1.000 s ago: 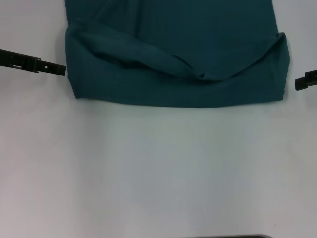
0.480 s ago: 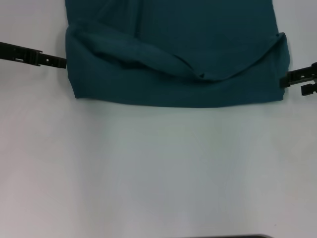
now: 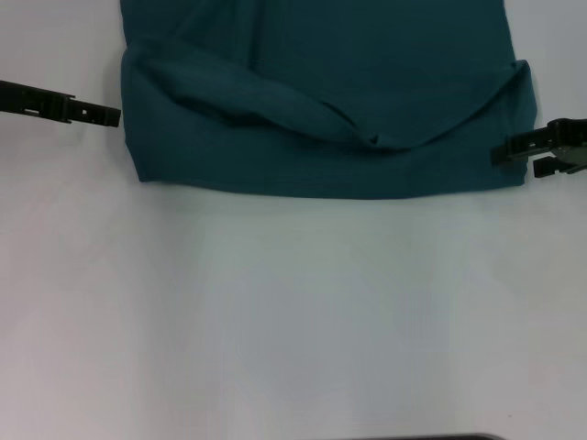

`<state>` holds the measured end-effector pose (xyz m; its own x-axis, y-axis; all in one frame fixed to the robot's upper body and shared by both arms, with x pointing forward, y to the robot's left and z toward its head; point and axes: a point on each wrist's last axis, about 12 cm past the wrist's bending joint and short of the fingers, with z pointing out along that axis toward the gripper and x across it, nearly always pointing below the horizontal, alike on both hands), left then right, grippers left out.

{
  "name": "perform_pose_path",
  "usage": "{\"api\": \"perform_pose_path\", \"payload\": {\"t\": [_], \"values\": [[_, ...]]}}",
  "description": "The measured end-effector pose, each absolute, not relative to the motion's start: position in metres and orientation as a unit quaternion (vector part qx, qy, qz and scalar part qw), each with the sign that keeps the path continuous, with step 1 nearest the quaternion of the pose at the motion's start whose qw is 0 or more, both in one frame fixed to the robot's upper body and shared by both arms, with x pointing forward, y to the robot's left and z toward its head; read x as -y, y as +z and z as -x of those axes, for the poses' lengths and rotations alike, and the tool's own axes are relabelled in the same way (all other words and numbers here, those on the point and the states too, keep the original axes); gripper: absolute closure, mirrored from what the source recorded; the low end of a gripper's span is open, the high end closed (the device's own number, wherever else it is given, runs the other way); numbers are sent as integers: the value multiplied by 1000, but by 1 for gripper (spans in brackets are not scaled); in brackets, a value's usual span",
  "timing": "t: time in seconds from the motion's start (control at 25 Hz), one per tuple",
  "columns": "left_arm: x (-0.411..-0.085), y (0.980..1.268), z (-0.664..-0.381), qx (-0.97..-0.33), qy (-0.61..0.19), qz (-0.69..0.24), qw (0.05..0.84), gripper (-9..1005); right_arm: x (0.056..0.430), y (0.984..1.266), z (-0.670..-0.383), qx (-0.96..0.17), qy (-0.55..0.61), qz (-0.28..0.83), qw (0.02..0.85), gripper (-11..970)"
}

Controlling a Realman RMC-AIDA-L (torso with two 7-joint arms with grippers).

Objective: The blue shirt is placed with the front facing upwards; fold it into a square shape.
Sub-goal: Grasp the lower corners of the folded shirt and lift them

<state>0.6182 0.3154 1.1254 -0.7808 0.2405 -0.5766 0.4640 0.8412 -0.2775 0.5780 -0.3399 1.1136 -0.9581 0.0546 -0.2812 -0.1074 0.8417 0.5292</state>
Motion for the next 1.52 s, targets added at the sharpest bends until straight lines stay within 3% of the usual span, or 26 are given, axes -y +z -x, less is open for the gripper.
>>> {"api": "perform_pose_path", "payload": {"t": [0.8, 1.52], "values": [[-314, 1129, -624, -919, -195, -194, 283, 185, 319, 1109, -588, -948, 282, 29, 145, 157], [-316, 1128, -624, -920, -193, -189, 284, 185, 326, 1101, -584, -951, 275, 16, 141, 167]]}}
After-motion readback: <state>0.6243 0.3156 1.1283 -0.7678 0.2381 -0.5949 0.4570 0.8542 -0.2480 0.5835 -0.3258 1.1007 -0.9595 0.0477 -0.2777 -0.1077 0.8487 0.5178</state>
